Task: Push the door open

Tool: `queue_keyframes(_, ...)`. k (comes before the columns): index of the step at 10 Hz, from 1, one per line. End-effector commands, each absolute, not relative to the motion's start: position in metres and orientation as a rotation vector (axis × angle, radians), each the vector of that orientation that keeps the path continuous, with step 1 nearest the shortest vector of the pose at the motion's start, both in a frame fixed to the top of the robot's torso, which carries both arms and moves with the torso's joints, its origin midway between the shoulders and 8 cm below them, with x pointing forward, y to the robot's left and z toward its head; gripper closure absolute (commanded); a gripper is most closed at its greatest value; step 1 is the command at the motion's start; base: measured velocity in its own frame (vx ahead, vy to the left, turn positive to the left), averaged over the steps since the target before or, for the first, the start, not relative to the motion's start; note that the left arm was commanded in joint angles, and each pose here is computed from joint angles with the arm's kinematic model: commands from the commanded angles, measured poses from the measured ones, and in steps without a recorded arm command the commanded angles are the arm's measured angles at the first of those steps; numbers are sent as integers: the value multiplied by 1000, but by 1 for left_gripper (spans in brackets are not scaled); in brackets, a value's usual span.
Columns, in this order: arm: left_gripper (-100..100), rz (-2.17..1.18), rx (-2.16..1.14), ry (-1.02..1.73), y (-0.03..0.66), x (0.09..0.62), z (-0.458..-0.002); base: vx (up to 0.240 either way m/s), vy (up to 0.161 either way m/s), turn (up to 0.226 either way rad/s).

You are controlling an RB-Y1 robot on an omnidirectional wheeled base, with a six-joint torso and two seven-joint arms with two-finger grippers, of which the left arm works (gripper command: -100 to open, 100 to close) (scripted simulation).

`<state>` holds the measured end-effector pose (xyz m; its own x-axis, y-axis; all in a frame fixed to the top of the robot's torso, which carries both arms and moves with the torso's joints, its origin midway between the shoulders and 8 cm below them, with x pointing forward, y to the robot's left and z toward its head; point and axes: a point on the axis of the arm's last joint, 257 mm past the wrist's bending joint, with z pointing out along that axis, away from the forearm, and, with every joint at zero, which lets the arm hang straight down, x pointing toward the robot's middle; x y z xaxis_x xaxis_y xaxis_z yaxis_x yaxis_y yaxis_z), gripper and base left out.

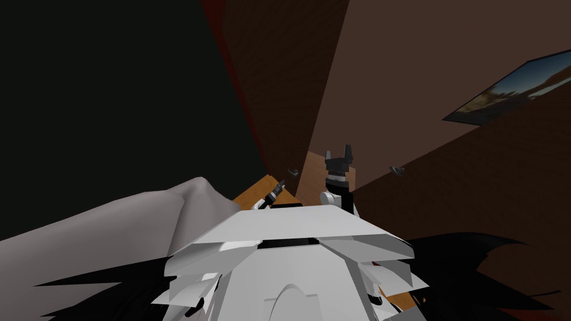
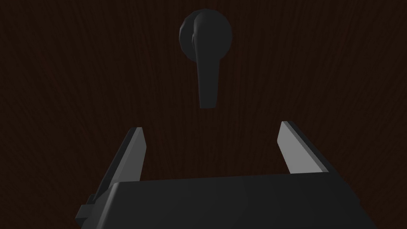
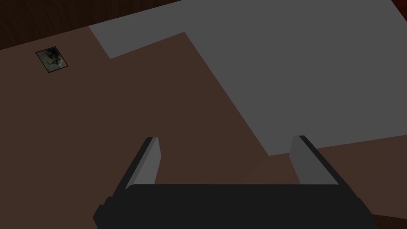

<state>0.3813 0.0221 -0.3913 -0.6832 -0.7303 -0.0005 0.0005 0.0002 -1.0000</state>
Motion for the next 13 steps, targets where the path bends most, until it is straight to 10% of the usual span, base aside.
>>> queue_keyframes(1, -100, -1740, -752, 1740, 22, 381, -391, 32, 13, 41)
queue_keyframes(13, -100, -1744, -748, 1744, 21, 379, -391, 4, 0, -3)
